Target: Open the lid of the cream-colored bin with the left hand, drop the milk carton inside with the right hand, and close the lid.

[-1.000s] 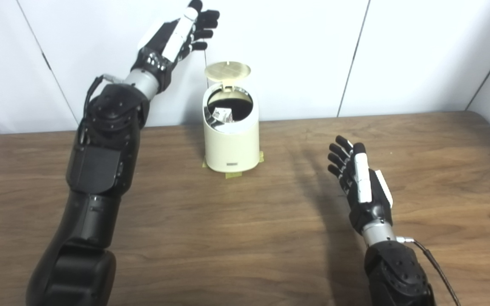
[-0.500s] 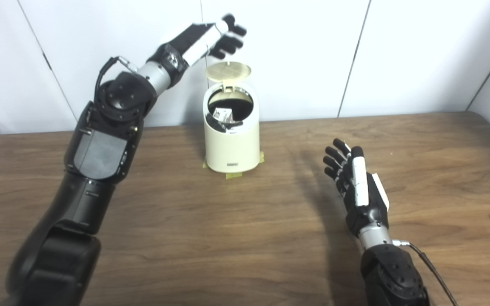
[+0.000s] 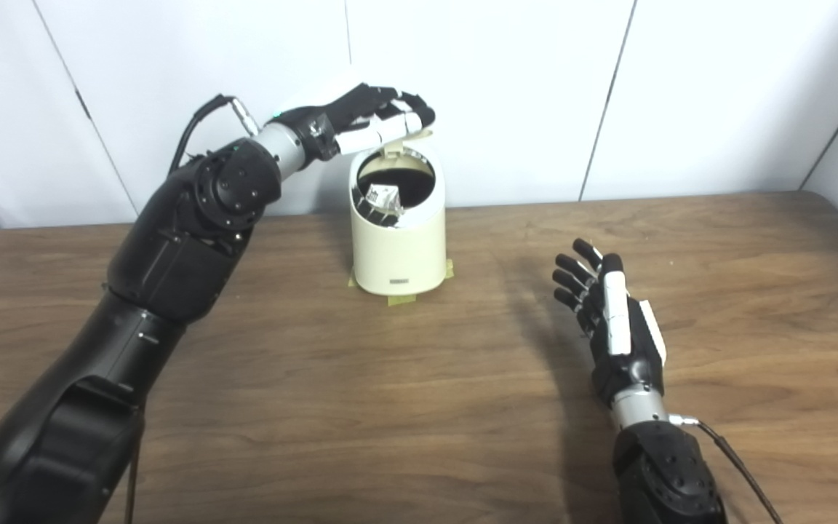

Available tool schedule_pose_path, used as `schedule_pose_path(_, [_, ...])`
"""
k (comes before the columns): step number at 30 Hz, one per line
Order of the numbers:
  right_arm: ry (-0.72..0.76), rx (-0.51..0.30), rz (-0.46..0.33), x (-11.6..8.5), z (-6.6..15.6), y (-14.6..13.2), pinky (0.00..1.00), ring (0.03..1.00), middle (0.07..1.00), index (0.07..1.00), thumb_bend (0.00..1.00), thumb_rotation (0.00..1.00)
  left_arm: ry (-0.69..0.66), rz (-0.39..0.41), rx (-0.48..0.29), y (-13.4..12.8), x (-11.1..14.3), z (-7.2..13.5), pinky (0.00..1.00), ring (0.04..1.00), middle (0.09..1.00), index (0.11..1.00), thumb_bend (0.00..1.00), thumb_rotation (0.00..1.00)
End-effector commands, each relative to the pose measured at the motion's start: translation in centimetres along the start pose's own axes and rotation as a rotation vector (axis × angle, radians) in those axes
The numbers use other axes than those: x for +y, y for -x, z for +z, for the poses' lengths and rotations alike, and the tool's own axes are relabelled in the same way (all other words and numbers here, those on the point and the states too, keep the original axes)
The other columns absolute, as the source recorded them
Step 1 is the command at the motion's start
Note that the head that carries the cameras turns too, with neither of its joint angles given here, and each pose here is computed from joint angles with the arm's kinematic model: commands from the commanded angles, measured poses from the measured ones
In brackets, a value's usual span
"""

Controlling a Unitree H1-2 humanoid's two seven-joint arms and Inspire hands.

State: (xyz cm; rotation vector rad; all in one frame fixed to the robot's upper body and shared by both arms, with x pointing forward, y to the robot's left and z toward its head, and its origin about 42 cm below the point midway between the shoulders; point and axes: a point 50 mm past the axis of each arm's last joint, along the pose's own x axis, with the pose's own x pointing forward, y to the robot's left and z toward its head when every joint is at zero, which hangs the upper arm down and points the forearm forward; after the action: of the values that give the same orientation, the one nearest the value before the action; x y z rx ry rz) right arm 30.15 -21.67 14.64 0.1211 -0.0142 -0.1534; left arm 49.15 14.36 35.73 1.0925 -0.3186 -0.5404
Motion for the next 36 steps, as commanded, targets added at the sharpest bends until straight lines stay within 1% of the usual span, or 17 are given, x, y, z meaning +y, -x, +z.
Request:
schedule_pose_path(1, [-0.009, -0.093, 0.009, 0.6, 1.5, -0.5, 0.83, 0.832, 0.826, 0.876, 0.55, 0.99, -0.085, 0.067, -0.063, 0.0, 3.4, 2.1, 0.8, 0.823, 0.788, 0.844, 0.58, 1.0])
schedule_pose_path(5, [0.004, -0.09, 0.002, 0.6, 1.4, -0.4, 0.82, 0.833, 0.826, 0.882, 0.56, 0.99, -0.09, 0.052, -0.064, 0.3, 3.1, 2.1, 0.78, 0.808, 0.786, 0.844, 0.58, 1.0])
schedule_pose_path(10, [-0.002, -0.085, 0.006, 1.0, 1.4, -0.3, 0.81, 0.829, 0.827, 0.883, 0.55, 1.0, -0.112, 0.048, -0.054, 0.8, 2.8, 2.1, 0.76, 0.79, 0.776, 0.849, 0.62, 1.0])
schedule_pose_path(14, [0.005, -0.083, 0.002, 1.3, 1.4, -0.2, 0.81, 0.824, 0.82, 0.879, 0.56, 1.0, -0.185, 0.047, -0.046, 1.1, 2.4, 2.2, 0.71, 0.762, 0.764, 0.852, 0.59, 1.0])
schedule_pose_path(17, [0.004, -0.077, -0.004, 1.4, 1.2, -0.1, 0.81, 0.824, 0.818, 0.878, 0.56, 1.0, -0.251, 0.032, -0.051, 1.3, 1.9, 2.1, 0.65, 0.719, 0.763, 0.845, 0.56, 1.0])
schedule_pose_path(18, [0.002, -0.076, -0.005, 1.4, 1.2, -0.1, 0.8, 0.82, 0.815, 0.876, 0.57, 1.0, -0.277, 0.028, -0.054, 1.3, 1.8, 2.0, 0.61, 0.689, 0.749, 0.836, 0.56, 1.0])
schedule_pose_path(21, [-0.002, -0.077, -0.005, 1.7, 1.2, 0.0, 0.79, 0.81, 0.809, 0.873, 0.58, 0.99, -0.331, 0.015, -0.052, 1.5, 1.4, 1.7, 0.51, 0.62, 0.711, 0.824, 0.58, 1.0])
schedule_pose_path(22, [0.0, -0.078, -0.005, 1.8, 1.3, 0.1, 0.78, 0.805, 0.806, 0.871, 0.58, 0.99, -0.347, 0.009, -0.048, 1.5, 1.2, 1.6, 0.5, 0.618, 0.707, 0.824, 0.59, 1.0])
schedule_pose_path(23, [0.002, -0.079, -0.006, 1.8, 1.2, 0.1, 0.77, 0.801, 0.802, 0.869, 0.58, 0.99, -0.366, 0.0, -0.044, 1.6, 1.0, 1.6, 0.52, 0.645, 0.721, 0.824, 0.6, 1.0])
schedule_pose_path(24, [0.004, -0.079, -0.006, 1.8, 1.2, 0.1, 0.76, 0.798, 0.799, 0.869, 0.58, 0.99, -0.378, -0.005, -0.042, 1.7, 0.9, 1.6, 0.58, 0.703, 0.756, 0.83, 0.61, 1.0])
schedule_pose_path(25, [0.005, -0.079, -0.006, 1.8, 1.2, 0.1, 0.76, 0.797, 0.798, 0.869, 0.58, 0.99, -0.391, -0.008, -0.039, 1.7, 0.7, 1.5, 0.61, 0.723, 0.768, 0.833, 0.61, 1.0])
schedule_pose_path(28, [0.005, -0.077, -0.007, 1.9, 1.2, 0.2, 0.76, 0.794, 0.796, 0.873, 0.59, 1.0, -0.437, -0.011, -0.045, 1.8, 0.2, 1.3, 0.64, 0.738, 0.768, 0.824, 0.62, 1.0])
schedule_pose_path(32, [0.009, -0.079, -0.005, 2.0, 1.3, 0.2, 0.75, 0.788, 0.792, 0.874, 0.59, 1.0, -0.457, -0.043, -0.046, 1.9, -0.7, 0.6, 0.74, 0.789, 0.796, 0.843, 0.62, 1.0])
schedule_pose_path(36, [0.016, -0.086, -0.003, 2.1, 1.3, 0.2, 0.76, 0.788, 0.788, 0.874, 0.58, 1.0, -0.467, -0.057, -0.044, 2.1, -1.4, 0.1, 0.74, 0.798, 0.797, 0.845, 0.64, 1.0])
